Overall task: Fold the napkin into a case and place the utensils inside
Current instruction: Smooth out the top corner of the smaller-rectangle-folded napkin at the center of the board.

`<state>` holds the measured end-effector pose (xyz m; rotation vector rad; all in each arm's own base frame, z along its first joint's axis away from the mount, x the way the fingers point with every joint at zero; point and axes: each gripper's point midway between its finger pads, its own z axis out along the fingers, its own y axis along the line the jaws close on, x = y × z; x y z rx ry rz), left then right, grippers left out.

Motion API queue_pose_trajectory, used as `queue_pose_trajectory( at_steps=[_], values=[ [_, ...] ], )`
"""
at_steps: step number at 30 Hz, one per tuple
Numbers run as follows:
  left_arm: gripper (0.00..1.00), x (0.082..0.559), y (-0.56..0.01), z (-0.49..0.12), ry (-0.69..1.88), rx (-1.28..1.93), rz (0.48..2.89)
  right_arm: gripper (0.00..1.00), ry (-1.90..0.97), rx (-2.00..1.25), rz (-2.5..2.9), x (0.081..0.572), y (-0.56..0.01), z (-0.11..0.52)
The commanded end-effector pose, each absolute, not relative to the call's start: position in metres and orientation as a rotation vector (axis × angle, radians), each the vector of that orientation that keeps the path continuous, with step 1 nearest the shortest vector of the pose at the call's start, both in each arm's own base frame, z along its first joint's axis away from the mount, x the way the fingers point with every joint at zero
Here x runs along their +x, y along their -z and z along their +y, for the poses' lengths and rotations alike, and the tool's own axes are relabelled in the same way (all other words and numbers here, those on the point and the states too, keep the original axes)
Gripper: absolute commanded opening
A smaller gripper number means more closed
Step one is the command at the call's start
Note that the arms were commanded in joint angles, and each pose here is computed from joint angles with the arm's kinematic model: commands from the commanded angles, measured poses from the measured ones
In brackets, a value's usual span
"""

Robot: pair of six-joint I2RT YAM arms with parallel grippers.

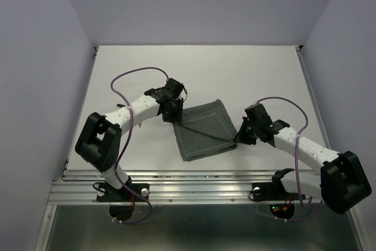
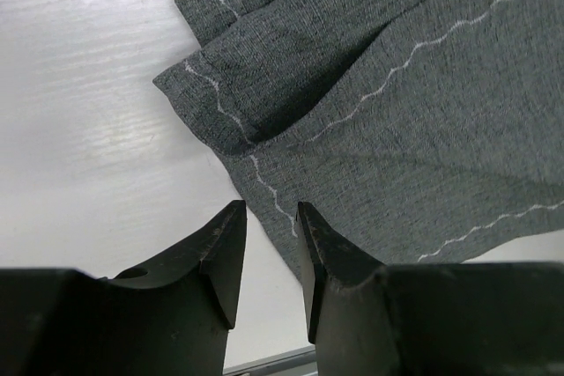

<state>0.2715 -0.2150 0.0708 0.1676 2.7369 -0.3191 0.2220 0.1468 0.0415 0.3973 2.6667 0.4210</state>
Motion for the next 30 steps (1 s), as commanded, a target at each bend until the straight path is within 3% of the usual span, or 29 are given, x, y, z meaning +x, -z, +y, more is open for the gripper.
queue_pose_trajectory(
  at_steps=[1,5,6,8,11,18,28,30],
  values=[
    [0.40,0.289,-0.087,-0.223,0.304,0.208,2.689,0.01,-0.677,0.590,2.563,0.220,-0.062,0.167],
    [0.40,0.294,-0.086,-0.229,0.312,0.221,2.692,0.05,-0.581,0.665,2.543,0.216,-0.054,0.151],
    [0.40,0.294,-0.086,-0.229,0.316,0.222,2.692,0.27,-0.529,0.668,2.574,0.210,-0.048,0.145],
    [0.39,0.292,-0.086,-0.230,0.331,0.227,2.696,0.41,-0.409,0.676,2.608,0.207,-0.038,0.132],
    [0.39,0.287,-0.088,-0.230,0.350,0.226,2.695,0.50,-0.347,0.660,2.598,0.210,-0.043,0.124],
    [0.36,0.260,-0.094,-0.231,0.423,0.212,2.701,0.51,-0.269,0.607,2.540,0.221,-0.072,0.116],
    [0.12,0.221,-0.089,-0.230,0.520,0.205,2.728,0.45,-0.270,0.476,2.549,0.220,-0.083,0.137],
    [0.11,0.219,-0.089,-0.235,0.545,0.213,2.724,0.43,-0.281,0.448,2.557,0.220,-0.082,0.142]
  ],
)
